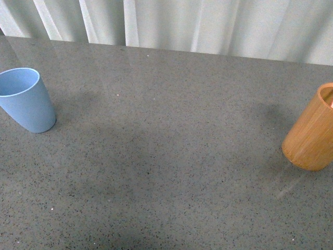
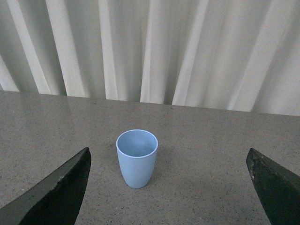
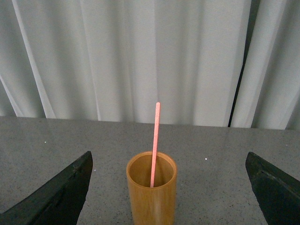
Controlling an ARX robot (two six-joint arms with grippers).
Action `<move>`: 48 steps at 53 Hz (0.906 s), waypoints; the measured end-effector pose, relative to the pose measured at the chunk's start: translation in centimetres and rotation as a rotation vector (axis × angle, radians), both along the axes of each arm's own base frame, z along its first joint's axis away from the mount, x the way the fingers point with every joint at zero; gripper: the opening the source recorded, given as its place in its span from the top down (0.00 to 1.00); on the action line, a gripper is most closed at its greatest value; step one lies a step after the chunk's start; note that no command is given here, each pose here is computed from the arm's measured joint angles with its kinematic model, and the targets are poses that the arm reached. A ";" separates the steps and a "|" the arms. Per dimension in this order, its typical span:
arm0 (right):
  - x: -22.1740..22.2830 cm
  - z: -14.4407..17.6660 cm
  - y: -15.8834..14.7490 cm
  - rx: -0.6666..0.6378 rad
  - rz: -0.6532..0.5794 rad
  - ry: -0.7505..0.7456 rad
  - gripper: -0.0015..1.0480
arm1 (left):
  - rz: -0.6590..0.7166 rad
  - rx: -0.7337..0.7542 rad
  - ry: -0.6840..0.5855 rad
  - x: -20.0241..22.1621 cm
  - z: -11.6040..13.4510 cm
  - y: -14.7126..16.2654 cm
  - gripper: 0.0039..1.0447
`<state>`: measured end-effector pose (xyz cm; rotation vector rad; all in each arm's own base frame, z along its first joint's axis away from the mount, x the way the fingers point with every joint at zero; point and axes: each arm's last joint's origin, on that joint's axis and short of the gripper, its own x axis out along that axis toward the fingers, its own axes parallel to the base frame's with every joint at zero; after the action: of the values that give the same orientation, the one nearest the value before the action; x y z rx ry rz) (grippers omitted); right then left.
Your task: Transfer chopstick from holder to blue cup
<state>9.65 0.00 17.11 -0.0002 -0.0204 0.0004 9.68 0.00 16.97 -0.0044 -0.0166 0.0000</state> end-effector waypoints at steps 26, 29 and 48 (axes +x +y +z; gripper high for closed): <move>0.0 0.0 0.0 0.000 0.000 0.000 0.10 | 0.000 0.000 0.000 0.0 0.0 0.0 0.06; 0.0 0.0 0.0 0.000 -0.001 0.000 0.10 | -0.067 -0.071 0.230 0.2 0.0 -0.1 0.06; 0.0 0.0 0.0 0.000 0.000 0.000 0.10 | 0.071 -0.263 0.735 16.5 2.5 1.5 0.06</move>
<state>9.65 0.00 17.11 -0.0002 -0.0200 0.0004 26.22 1.45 19.48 -0.2664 0.7179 0.0744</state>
